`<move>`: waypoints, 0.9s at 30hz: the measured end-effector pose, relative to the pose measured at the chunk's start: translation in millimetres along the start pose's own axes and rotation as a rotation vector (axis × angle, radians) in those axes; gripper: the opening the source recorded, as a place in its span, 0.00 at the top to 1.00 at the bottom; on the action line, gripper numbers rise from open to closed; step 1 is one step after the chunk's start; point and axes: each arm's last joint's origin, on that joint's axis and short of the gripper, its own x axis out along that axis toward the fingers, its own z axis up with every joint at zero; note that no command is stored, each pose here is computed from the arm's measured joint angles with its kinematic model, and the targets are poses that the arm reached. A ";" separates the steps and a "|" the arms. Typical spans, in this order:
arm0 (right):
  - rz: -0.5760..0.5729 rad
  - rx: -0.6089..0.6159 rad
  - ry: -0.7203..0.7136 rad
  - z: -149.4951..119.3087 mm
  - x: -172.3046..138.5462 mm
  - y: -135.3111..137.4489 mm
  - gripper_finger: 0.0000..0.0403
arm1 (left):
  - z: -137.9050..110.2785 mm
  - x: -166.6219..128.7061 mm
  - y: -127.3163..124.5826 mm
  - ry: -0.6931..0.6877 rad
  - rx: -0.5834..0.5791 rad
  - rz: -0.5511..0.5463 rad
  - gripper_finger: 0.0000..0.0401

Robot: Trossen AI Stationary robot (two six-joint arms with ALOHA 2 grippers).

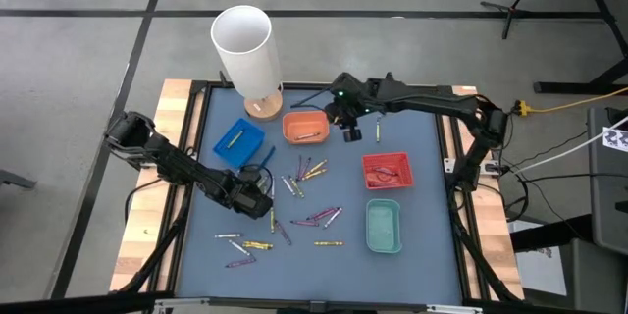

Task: Sort crayons
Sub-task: Put the green crayon into the dark blue bin

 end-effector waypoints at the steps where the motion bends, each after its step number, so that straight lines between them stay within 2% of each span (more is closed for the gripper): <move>1: 0.003 0.009 0.011 -3.2 -4.9 -1.4 0.65 | 0.0 0.0 0.0 0.001 0.000 0.000 0.97; 6: 0.016 0.096 0.068 -20.9 -19.5 -10.4 0.65 | 0.0 -0.1 -0.2 0.001 -0.001 -0.002 0.97; 14: 0.042 0.309 0.159 -56.4 -33.2 -30.1 0.65 | 5.0 -11.8 -4.8 0.017 0.019 -0.025 0.97; 21: 0.060 0.406 0.241 -81.3 -37.3 -41.0 0.65 | 16.9 -31.9 -14.3 -0.075 0.047 -0.096 0.97; 27: 0.057 0.451 0.269 -95.1 -40.0 -48.6 0.65 | 32.1 -47.8 -10.0 -0.180 0.049 -0.089 0.97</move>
